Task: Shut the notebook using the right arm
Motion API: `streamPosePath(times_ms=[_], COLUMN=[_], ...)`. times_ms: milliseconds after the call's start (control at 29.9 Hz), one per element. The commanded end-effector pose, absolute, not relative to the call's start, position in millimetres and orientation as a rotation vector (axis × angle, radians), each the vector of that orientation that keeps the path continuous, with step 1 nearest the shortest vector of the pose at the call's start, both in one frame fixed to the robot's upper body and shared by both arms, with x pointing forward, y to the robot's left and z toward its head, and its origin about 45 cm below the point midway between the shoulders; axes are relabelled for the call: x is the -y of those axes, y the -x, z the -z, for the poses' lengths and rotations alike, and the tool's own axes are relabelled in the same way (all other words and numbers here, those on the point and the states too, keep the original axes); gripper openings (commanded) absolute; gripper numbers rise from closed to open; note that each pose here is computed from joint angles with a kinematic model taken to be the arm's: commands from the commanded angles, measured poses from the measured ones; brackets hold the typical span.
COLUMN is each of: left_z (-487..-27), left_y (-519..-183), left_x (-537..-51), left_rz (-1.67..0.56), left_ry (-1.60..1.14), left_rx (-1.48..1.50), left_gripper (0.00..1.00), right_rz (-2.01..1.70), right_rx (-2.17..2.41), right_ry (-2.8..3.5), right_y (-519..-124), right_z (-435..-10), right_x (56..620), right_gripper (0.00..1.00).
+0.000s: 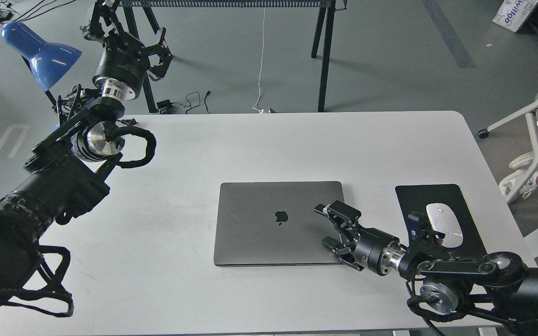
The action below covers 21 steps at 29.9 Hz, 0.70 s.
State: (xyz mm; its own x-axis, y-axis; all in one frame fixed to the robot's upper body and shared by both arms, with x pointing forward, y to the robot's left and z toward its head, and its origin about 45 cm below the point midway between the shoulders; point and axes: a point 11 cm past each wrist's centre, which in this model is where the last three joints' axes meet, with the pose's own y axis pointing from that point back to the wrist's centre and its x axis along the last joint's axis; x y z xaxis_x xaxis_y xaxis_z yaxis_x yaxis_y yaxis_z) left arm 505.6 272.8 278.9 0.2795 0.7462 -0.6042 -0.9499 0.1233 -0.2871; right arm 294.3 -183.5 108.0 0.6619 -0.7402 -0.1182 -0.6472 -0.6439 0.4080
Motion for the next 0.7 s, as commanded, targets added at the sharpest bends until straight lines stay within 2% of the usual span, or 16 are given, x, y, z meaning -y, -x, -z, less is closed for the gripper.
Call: streamPosePath(times_ms=[0, 234, 402, 536, 669], left_z=[-279, -279, -279, -279, -279], left_y=[-506, -506, -506, -506, -506], left_x=[-273, -273, -273, -273, -273], left_rz=[-1.274, -1.274, -1.273, -1.273, -1.273], left_ry=[0.707, 0.707, 0.705, 0.705, 0.705], left_rx=[-0.349, -0.349, -0.348, -0.348, -0.348], left_gripper=[1.00, 1.00, 1.00, 1.00, 1.00], right_rz=[0.368, 0.194, 0.066, -0.019, -0.024], right_rx=[1.099, 1.190, 1.473, 1.653, 1.719], right_ry=[-2.644, -2.766, -2.797, -2.767, -2.777], right_y=[-309, -357, -413, -448, -465], right_z=[-140, -203, -252, -278, -287], right_x=[170, 156, 180, 204, 212], right_gripper=[0.99, 0.99, 0.99, 0.99, 0.99])
